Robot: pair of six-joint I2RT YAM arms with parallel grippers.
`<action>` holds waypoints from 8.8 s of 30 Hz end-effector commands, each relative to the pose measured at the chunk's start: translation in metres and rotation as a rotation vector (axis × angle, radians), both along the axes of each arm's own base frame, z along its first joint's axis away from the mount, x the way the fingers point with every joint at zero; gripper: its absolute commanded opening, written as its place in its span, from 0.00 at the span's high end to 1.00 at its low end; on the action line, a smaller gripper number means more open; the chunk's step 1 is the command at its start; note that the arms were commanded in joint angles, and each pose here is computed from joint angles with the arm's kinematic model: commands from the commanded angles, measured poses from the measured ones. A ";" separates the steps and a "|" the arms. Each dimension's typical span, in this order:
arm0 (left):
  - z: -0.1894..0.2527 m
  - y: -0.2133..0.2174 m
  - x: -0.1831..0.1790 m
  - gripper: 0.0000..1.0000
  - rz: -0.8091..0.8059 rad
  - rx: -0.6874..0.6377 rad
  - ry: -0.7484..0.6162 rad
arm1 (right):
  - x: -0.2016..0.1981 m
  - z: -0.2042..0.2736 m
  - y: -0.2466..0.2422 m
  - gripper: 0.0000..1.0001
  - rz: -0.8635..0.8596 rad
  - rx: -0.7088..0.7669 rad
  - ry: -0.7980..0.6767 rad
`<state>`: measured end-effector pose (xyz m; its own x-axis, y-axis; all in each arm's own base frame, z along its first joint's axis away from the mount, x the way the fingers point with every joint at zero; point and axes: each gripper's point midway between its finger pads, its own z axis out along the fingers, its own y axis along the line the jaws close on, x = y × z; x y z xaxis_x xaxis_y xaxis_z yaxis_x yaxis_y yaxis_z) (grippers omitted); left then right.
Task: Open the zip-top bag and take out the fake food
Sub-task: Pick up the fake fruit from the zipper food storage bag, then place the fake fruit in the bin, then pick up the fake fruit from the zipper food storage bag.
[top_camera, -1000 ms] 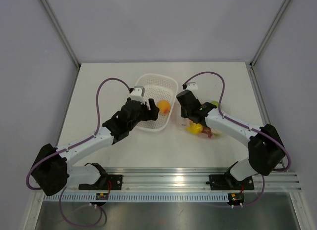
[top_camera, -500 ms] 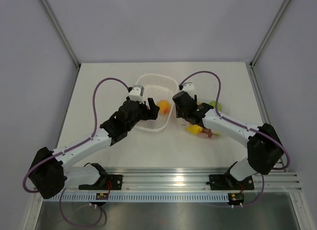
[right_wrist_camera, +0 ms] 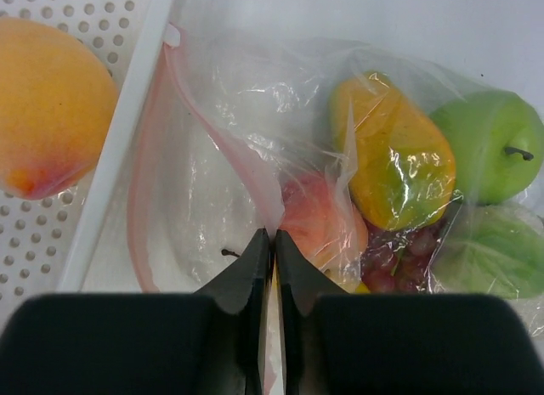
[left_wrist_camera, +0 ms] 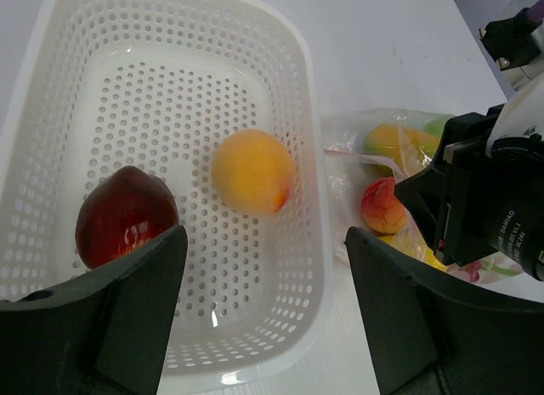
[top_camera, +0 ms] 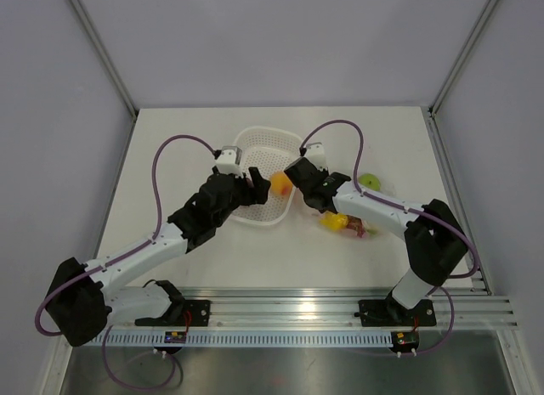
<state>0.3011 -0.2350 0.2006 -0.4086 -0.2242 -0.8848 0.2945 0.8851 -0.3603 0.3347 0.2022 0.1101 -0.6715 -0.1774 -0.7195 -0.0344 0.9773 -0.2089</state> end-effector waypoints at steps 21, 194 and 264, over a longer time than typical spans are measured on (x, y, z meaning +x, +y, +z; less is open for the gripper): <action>-0.007 -0.117 -0.029 0.30 -0.437 -0.016 -0.227 | -0.024 0.051 -0.013 1.00 -0.017 0.212 -0.148; -0.025 -0.007 0.051 0.33 -0.091 0.028 0.071 | -0.030 0.045 -0.056 1.00 -0.270 0.454 -0.211; -0.086 -0.230 -0.074 0.41 -0.949 0.208 -0.387 | -0.060 0.093 -0.061 1.00 -0.133 0.687 -0.379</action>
<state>0.2345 -0.4468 0.0900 -0.1115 0.2681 -0.9569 0.9286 0.3712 -0.0042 0.2710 0.1386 0.1848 -0.3930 0.4193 -0.8184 0.0823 0.9024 0.4229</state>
